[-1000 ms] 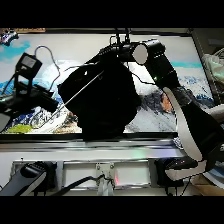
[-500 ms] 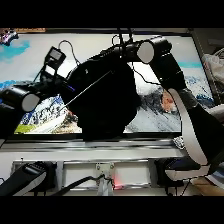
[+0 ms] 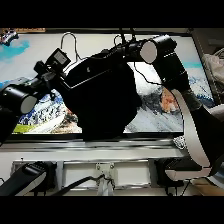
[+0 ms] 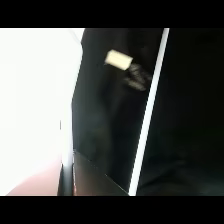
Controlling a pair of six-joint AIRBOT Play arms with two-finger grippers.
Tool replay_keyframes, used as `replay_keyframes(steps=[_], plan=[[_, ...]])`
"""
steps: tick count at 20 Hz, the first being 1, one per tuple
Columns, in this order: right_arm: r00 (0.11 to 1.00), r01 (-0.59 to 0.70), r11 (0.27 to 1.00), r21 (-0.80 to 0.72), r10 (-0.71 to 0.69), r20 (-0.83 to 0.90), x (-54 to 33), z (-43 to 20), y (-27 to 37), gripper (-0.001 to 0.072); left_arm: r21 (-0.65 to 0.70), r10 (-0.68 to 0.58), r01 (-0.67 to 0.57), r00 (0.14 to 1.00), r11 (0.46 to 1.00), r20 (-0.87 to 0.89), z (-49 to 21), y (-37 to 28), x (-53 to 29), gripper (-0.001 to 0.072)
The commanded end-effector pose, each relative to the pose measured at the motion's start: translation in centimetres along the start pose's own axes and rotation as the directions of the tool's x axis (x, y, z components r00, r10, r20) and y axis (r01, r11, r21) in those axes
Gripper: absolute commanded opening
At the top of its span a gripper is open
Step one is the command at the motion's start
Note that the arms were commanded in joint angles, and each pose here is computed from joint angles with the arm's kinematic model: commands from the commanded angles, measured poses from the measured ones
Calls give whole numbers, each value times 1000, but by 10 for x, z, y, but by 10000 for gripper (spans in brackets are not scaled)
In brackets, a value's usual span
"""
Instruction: Fold the clothes and pants, and hang the long-sleeved shirts on hangers.
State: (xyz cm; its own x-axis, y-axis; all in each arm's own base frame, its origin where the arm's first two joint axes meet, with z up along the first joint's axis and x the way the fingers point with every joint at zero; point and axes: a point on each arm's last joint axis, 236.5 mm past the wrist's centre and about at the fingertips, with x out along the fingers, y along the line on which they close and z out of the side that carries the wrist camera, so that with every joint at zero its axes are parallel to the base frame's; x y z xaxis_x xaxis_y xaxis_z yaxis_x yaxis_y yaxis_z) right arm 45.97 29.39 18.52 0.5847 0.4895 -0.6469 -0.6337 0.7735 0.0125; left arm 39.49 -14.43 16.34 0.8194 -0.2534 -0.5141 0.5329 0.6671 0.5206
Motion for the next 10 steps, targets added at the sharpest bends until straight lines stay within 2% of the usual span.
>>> replay_keyframes(steps=[1,5,10], plan=[[1000,17,1000,-6,-17,4,0,1,-4,24,87,82,-82,997,993,4,1,23,-28,25],[1000,13,1000,-2,-13,-4,0,-1,-3,24,153,96,-99,995,983,27,6,27,-38,25],[999,-46,998,32,47,-17,-1,-4,11,24,85,56,-63,995,994,85,21,16,-23,25]])
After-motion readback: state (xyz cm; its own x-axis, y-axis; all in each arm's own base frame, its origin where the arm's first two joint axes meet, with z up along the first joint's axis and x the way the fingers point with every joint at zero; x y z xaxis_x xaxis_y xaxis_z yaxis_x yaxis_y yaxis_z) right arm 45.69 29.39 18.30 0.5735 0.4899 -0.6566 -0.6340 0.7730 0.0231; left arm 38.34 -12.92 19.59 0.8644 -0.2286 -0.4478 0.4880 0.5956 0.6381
